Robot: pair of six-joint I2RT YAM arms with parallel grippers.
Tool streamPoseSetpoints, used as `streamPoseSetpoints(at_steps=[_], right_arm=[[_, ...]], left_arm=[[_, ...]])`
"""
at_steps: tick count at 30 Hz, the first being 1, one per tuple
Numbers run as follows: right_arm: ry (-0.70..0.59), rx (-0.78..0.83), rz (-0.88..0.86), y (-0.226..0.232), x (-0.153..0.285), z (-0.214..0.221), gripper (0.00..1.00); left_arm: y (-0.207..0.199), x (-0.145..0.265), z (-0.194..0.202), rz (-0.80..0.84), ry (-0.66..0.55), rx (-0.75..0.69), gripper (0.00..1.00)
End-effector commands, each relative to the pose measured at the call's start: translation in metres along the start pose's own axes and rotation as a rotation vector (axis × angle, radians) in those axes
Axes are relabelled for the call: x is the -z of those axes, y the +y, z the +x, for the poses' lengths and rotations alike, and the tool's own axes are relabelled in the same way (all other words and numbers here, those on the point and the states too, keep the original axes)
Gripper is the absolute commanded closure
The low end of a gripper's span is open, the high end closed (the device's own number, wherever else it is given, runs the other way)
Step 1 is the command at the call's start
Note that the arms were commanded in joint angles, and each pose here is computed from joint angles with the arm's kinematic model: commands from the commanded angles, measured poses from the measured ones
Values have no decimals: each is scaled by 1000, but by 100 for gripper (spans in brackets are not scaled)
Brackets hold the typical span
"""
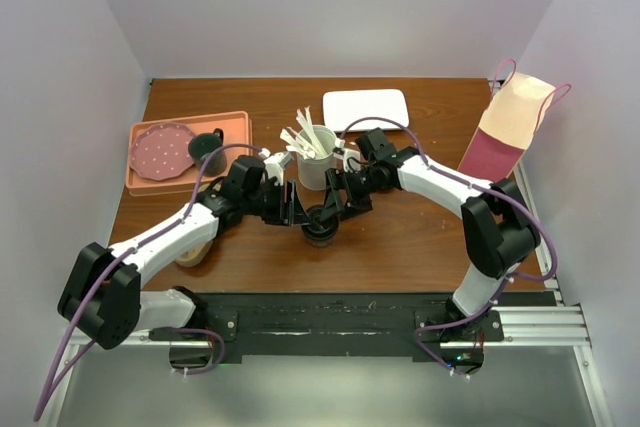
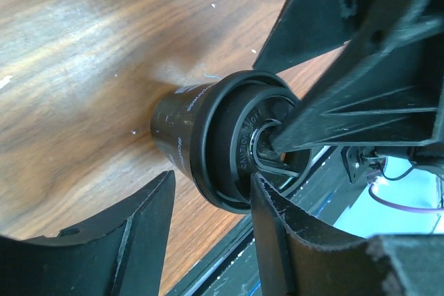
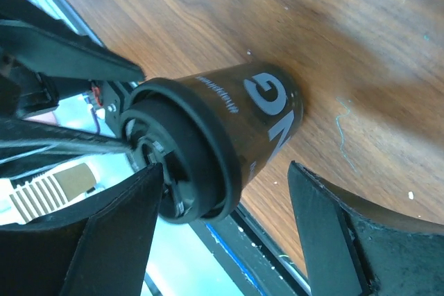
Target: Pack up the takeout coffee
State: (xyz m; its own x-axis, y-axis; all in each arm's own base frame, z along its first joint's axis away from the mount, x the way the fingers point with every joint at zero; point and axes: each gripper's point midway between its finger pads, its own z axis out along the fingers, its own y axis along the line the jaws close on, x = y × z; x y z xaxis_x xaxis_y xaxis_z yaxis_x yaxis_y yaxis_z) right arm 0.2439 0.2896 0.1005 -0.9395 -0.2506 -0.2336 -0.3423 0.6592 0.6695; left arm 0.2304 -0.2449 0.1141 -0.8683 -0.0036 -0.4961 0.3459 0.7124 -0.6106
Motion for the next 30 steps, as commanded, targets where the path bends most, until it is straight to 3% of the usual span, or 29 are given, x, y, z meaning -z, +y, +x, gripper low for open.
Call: streamPoseSetpoints(at_steps=[1, 11, 16, 21, 26, 30], right_arm=[[-84, 20, -13, 10, 7, -9, 25], [-117, -2, -13, 13, 3, -4, 28], [-112, -15, 7, 8, -4, -1, 40], [-110, -28, 51, -1, -6, 2, 51], [-104, -43, 69, -7, -7, 8, 54], [-108, -48, 60, -7, -7, 10, 54]], left_arm=[[-1, -2, 6, 35, 12, 10, 49], [-7, -4, 13, 84, 23, 30, 52], [-5, -4, 14, 77, 25, 37, 52], [5, 1, 1, -15, 0, 2, 47], [8, 4, -13, -22, -29, -23, 38], [-1, -1, -11, 41, -12, -28, 37]])
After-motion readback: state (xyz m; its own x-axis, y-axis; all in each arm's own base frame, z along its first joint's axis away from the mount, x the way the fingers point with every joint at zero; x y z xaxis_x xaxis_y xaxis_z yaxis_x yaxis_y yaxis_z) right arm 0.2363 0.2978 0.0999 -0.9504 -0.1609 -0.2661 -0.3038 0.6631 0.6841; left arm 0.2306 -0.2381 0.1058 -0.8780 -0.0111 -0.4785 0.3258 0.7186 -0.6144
